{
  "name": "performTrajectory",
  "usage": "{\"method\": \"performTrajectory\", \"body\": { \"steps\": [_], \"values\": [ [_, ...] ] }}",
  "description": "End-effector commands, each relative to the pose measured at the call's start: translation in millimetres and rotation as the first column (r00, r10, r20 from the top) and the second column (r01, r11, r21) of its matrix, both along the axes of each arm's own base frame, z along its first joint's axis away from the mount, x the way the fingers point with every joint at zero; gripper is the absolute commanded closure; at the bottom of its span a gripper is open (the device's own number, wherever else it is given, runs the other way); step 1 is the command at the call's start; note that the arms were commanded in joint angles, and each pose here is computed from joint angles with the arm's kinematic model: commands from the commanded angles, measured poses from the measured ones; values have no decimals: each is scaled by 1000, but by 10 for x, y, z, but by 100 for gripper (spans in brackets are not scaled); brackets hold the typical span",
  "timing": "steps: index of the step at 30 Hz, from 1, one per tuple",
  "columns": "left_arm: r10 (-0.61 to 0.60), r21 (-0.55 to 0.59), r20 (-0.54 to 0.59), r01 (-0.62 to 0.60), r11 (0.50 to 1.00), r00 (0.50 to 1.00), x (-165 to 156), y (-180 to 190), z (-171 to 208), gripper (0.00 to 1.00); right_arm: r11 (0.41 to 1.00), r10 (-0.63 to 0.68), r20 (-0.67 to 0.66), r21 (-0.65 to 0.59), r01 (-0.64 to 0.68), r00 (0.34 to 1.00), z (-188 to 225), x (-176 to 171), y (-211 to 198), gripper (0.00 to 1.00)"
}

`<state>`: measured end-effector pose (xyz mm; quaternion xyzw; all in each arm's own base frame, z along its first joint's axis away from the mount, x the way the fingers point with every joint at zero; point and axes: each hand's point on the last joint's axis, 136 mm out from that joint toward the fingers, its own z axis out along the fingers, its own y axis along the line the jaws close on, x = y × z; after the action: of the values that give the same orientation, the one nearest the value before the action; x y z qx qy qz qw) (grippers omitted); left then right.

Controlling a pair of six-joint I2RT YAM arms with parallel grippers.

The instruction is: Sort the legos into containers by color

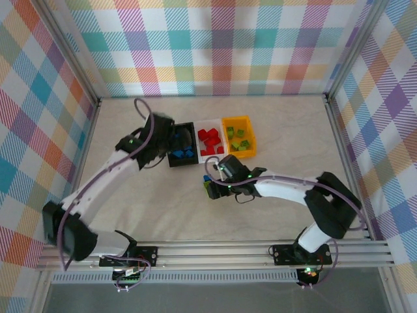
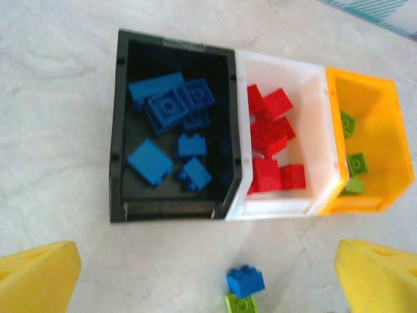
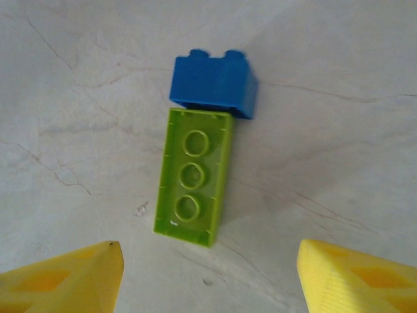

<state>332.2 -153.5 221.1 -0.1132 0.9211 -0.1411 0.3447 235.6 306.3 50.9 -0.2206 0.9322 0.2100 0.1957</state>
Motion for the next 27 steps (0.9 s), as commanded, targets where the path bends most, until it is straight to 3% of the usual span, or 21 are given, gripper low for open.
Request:
{"method": "performTrajectory", "body": {
  "steps": [1,6,12,20,27],
  "values": [
    [42,-26,-80,-45,999,996,-331,127,-383,0,999,7,92,-42,-3,996,19,153,196,29],
    [85,-38,-100,-89,995,991,-683,351,-606,0,986,23,129,-169,-1,991,-185,222,233,31],
    [124,7,-103,-124,992,987,-797,512,-663,0,962,75,122,-270,-40,990,-383,118,261,43],
    [111,-1,-101,-111,994,989,-771,477,-654,0,972,62,147,-235,-26,987,-254,101,225,63],
    [58,-21,-96,-61,998,994,-711,361,-636,0,993,0,211,-117,26,978,184,91,64,71]
  ]
}}
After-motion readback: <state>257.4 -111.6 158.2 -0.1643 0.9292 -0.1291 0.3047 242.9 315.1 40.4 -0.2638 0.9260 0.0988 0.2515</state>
